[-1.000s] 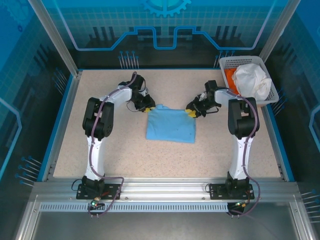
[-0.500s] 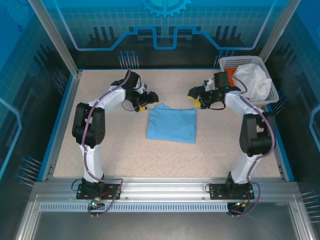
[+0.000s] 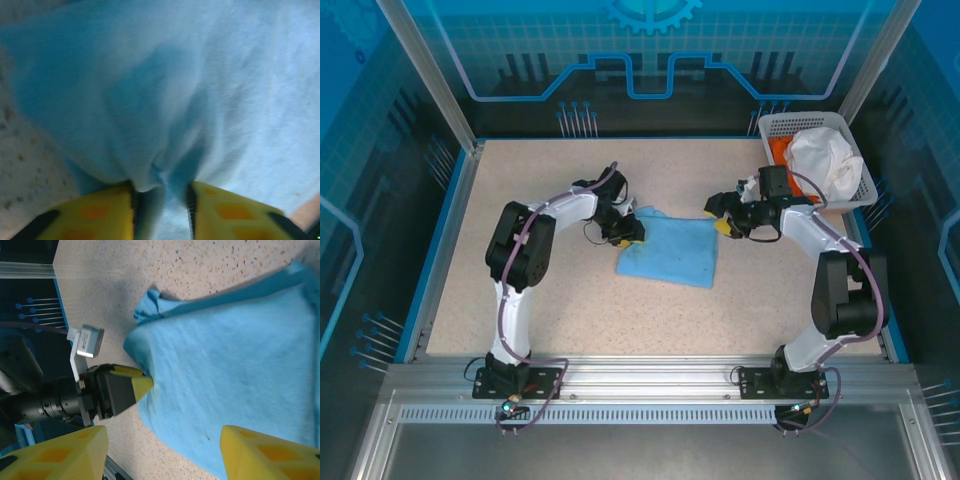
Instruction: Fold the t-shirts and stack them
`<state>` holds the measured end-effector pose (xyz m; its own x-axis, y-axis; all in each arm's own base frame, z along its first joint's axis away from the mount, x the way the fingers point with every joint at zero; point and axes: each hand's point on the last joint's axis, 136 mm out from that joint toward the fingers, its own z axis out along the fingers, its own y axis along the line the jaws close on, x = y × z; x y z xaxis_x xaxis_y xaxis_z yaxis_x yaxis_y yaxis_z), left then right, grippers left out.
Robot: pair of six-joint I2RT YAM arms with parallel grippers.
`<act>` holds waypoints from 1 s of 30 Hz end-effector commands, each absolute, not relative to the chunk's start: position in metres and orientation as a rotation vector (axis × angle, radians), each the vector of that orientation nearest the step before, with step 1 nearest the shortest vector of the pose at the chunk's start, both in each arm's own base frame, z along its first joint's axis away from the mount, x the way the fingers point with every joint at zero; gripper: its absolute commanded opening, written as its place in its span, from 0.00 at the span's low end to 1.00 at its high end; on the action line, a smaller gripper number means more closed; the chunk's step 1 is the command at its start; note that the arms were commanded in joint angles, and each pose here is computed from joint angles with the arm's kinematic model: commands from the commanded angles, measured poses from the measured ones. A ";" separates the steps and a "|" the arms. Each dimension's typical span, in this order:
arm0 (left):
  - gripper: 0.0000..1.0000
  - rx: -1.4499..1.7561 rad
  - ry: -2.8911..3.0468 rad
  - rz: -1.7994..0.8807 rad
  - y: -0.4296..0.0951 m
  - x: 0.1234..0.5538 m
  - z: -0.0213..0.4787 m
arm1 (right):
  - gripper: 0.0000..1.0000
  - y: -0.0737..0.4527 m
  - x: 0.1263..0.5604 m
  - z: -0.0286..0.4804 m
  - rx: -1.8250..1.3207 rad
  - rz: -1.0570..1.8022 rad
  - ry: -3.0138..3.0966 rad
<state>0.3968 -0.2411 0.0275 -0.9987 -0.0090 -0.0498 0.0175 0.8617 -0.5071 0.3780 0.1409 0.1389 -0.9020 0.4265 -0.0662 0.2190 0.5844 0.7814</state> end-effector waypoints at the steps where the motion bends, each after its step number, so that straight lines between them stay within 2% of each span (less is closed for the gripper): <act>1: 0.22 -0.078 2.980 -0.549 -0.218 0.420 0.012 | 0.62 0.136 0.365 0.158 0.481 1.196 2.552; 3: 0.15 -0.137 2.970 -0.448 -0.202 0.432 0.010 | 0.62 0.134 0.356 0.160 0.467 1.180 2.570; 7: 0.12 -0.254 2.936 -0.374 -0.164 0.450 0.014 | 0.62 0.132 0.343 0.162 0.464 1.157 2.595; 14: 0.11 -0.374 2.862 -0.143 -0.057 0.474 0.024 | 0.62 0.129 0.324 0.163 0.487 1.132 2.637; 21: 0.12 -0.547 2.768 -0.029 0.054 0.500 0.029 | 0.62 0.125 0.306 0.170 0.516 1.097 2.677; 27: 0.13 -0.620 2.722 0.038 0.114 0.531 0.028 | 0.62 0.125 0.289 0.178 0.564 1.079 2.715; 30: 0.12 -0.731 2.677 -0.039 0.135 0.546 0.036 | 0.62 0.126 0.285 0.183 0.572 1.063 2.739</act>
<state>0.5459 0.1213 0.0350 -0.8028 -0.4647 -0.3736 -0.4587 0.8816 -0.1110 0.2960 0.1260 0.1736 -0.9164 0.3993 -0.0272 0.2696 0.6660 0.6956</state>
